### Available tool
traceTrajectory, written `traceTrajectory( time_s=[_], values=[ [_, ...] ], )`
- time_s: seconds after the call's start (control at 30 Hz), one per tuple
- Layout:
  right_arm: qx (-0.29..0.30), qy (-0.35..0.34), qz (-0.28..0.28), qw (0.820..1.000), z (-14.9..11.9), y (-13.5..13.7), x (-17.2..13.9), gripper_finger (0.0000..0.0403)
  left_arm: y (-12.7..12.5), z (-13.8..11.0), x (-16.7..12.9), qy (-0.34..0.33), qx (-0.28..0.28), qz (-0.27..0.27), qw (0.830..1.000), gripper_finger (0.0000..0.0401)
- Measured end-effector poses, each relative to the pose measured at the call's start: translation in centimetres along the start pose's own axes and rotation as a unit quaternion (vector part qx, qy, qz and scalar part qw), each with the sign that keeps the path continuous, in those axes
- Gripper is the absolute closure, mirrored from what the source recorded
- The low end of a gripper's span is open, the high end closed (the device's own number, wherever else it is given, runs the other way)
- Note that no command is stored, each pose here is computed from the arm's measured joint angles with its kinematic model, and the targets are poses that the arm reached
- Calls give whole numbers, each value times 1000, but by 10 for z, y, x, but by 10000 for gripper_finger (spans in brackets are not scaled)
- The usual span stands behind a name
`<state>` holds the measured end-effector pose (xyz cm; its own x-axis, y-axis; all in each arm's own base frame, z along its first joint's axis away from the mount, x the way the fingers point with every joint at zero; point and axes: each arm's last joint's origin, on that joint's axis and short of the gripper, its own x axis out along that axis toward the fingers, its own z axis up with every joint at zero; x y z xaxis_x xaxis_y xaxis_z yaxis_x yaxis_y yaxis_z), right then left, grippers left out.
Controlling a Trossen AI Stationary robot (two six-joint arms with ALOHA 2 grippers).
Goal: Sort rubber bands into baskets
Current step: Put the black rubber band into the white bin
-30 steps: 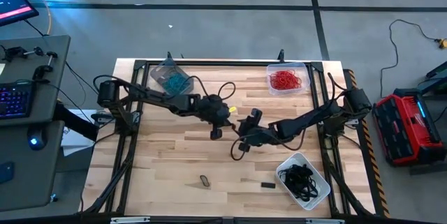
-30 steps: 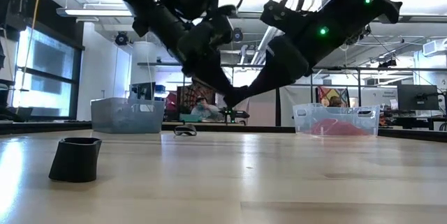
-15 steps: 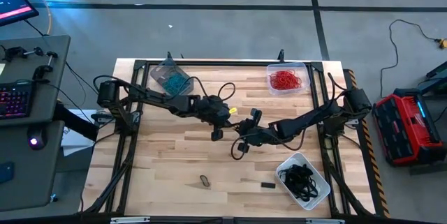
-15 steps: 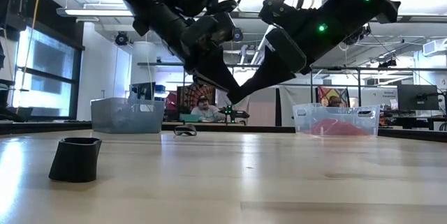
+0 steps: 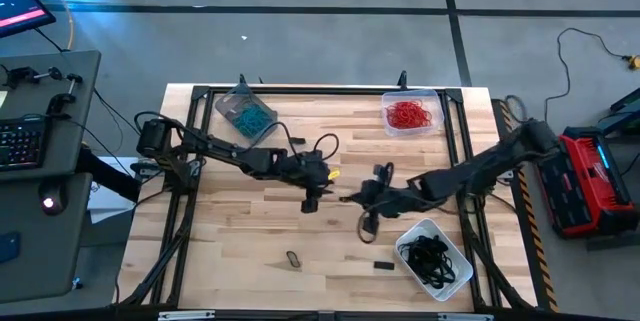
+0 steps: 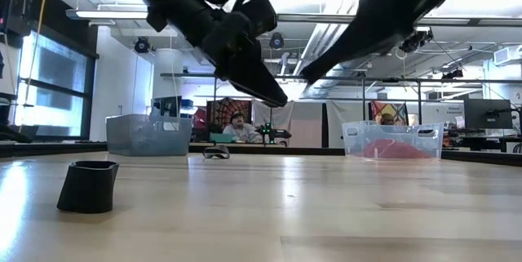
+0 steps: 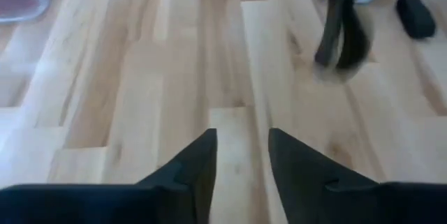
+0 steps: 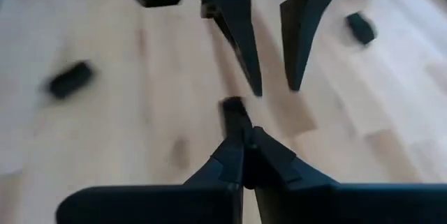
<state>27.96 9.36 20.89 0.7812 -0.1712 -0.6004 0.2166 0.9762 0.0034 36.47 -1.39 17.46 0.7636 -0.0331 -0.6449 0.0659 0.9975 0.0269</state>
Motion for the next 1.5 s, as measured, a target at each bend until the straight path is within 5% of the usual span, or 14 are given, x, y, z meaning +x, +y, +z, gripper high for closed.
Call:
traceTrajectory(
  time_s=[0.2,0.47,0.73,1.17,1.5],
  values=[
    [56,44,100,992,-5,15,-55,400,-12,3,0,-13,23,-13,1000,242],
    [163,159,183,957,-34,36,-115,402,-16,4,0,-20,26,-17,999,233],
    [237,272,81,929,-71,38,-134,402,-19,-5,0,25,63,-41,997,233],
    [199,346,-17,917,-92,37,-123,400,-49,-17,-15,96,164,-100,977,233],
    [211,340,-5,916,-77,41,-126,272,-86,-27,-50,162,245,-163,942,233]
  ],
)
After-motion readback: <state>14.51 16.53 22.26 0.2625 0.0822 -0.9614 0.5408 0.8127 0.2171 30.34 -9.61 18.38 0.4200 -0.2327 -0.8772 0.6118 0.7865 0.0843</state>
